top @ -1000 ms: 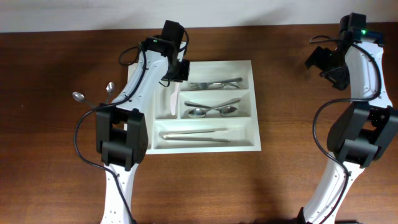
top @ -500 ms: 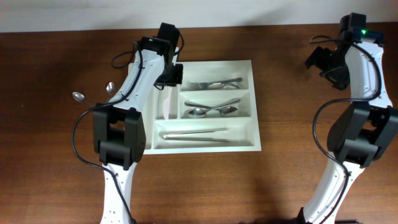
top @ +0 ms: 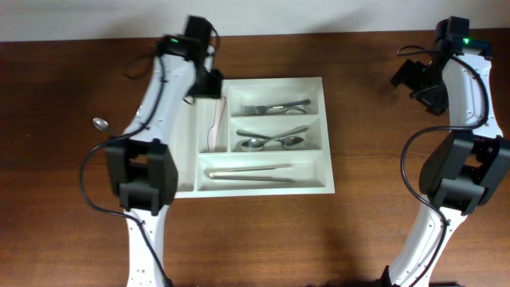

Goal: Pack container
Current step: 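Release the pink knife into the narrow left-middle compartment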

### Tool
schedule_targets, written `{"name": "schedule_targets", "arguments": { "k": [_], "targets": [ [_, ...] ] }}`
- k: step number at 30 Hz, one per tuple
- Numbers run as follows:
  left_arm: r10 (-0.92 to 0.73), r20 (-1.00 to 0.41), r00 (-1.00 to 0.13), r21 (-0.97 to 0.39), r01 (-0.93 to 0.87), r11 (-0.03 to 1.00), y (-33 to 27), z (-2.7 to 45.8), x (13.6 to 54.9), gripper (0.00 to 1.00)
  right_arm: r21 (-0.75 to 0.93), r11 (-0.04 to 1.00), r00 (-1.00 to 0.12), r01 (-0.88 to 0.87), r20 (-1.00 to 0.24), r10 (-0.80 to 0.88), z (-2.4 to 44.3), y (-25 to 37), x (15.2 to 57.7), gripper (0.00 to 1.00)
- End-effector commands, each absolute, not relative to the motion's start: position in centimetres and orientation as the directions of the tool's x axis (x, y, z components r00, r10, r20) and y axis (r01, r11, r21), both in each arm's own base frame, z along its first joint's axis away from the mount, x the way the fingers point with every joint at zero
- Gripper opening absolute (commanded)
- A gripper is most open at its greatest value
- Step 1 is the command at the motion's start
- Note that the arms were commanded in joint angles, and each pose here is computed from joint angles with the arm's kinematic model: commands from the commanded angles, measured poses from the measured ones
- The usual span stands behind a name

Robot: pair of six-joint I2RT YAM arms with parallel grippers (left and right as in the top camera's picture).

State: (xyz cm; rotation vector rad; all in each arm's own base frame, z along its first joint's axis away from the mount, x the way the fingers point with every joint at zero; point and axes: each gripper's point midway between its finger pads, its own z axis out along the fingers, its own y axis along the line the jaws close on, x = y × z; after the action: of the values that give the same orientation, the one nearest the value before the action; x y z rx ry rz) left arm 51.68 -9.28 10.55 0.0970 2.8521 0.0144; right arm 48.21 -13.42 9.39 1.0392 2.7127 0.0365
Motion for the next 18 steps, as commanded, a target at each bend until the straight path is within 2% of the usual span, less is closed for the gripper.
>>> {"name": "schedule_targets", "arguments": {
  "k": [1, 9, 14, 18],
  "targets": [
    [0.114, -0.348, -0.93, 0.122, 0.075, 0.99, -4.2, 13.7, 53.3, 0.69, 0.124, 0.751, -0.716, 0.649, -0.237, 0.657, 10.5, -13.6, 48.7, 0.99],
    [0.025, -0.306, -0.952, 0.138, -0.018, 0.99, 2.4, 11.5, 53.4, 0.64, 0.124, 0.751, -0.715, 0.649, -0.237, 0.657, 10.5, -13.6, 48.7, 0.99],
    [-0.005, -0.259, -0.966, 0.244, -0.07, 0.967, 5.9, 9.6, 53.1, 0.64, 0.124, 0.751, -0.716, 0.649, -0.237, 0.657, 10.5, -13.6, 48.7, 0.99],
    [-0.007, -0.252, -0.968, 0.265, -0.076, 0.961, 6.5, 9.0, 53.2, 0.64, 0.124, 0.751, -0.715, 0.649, -0.237, 0.657, 10.5, -13.7, 48.7, 0.99]
  ]
}}
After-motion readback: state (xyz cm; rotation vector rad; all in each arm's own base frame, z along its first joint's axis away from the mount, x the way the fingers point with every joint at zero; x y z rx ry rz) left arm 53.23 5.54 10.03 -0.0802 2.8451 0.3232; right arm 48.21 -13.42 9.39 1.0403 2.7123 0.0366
